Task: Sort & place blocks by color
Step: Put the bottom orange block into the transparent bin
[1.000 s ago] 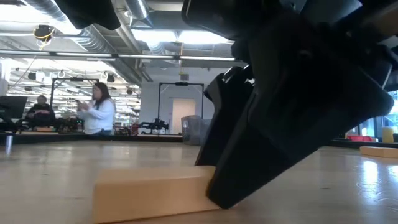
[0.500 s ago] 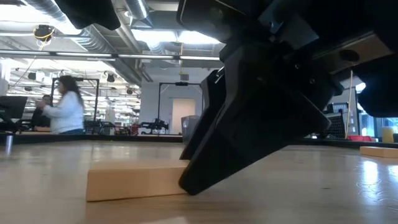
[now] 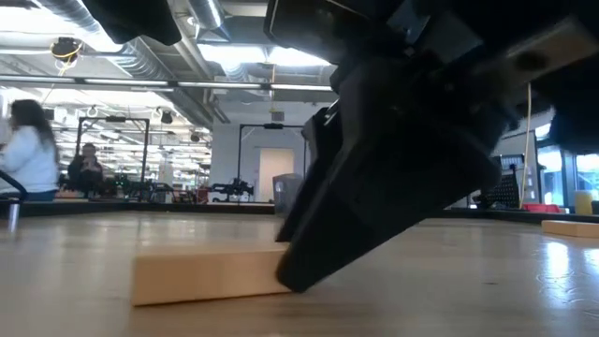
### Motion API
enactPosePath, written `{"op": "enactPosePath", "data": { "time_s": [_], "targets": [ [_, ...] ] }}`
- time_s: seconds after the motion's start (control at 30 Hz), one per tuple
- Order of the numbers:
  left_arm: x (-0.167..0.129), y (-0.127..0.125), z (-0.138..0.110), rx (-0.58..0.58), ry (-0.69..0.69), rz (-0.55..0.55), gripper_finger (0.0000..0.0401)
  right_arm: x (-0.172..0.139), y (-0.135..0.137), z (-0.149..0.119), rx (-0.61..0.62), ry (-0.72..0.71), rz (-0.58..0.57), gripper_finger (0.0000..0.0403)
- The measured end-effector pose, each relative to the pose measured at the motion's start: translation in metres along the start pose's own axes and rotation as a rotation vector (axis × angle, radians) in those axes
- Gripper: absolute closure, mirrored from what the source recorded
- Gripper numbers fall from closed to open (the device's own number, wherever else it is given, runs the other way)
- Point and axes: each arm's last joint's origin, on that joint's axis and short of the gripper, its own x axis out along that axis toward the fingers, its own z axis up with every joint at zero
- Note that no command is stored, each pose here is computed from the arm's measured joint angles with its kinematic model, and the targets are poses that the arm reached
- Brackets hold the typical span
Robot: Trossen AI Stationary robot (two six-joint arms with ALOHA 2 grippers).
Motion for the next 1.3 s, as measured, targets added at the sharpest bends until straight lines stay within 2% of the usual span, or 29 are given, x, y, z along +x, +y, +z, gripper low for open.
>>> {"op": "enactPosePath", "data": {
  "time_s": [0.3, 0.5, 0.63, 0.8, 0.97, 1.3],
  "targets": [
    [0.000, 0.001, -0.001, 0.007, 0.011, 0.010, 0.0232, -0.020, 0.002, 0.016, -0.010, 0.205, -0.040, 0.0274],
    [0.000, 0.003, -0.005, 0.021, 0.063, 0.010, 0.0232, -0.047, -0.001, 0.042, 0.040, 0.316, -0.087, 0.0274],
    [0.000, 0.004, -0.006, 0.038, 0.084, 0.010, 0.0232, -0.062, -0.004, 0.057, 0.073, 0.332, -0.111, 0.0274],
    [-0.002, 0.000, -0.010, 0.095, 0.093, 0.003, 0.0232, -0.083, -0.014, 0.069, 0.177, 0.420, -0.175, 0.0274],
    [-0.005, 0.000, -0.017, 0.114, 0.117, 0.045, 0.0232, -0.102, -0.020, 0.070, 0.186, 0.506, -0.279, 0.0274],
    [-0.010, -0.004, -0.026, 0.143, 0.148, 0.052, 0.0232, -0.122, -0.024, 0.052, 0.281, 0.718, -0.447, 0.0274]
  ]
}}
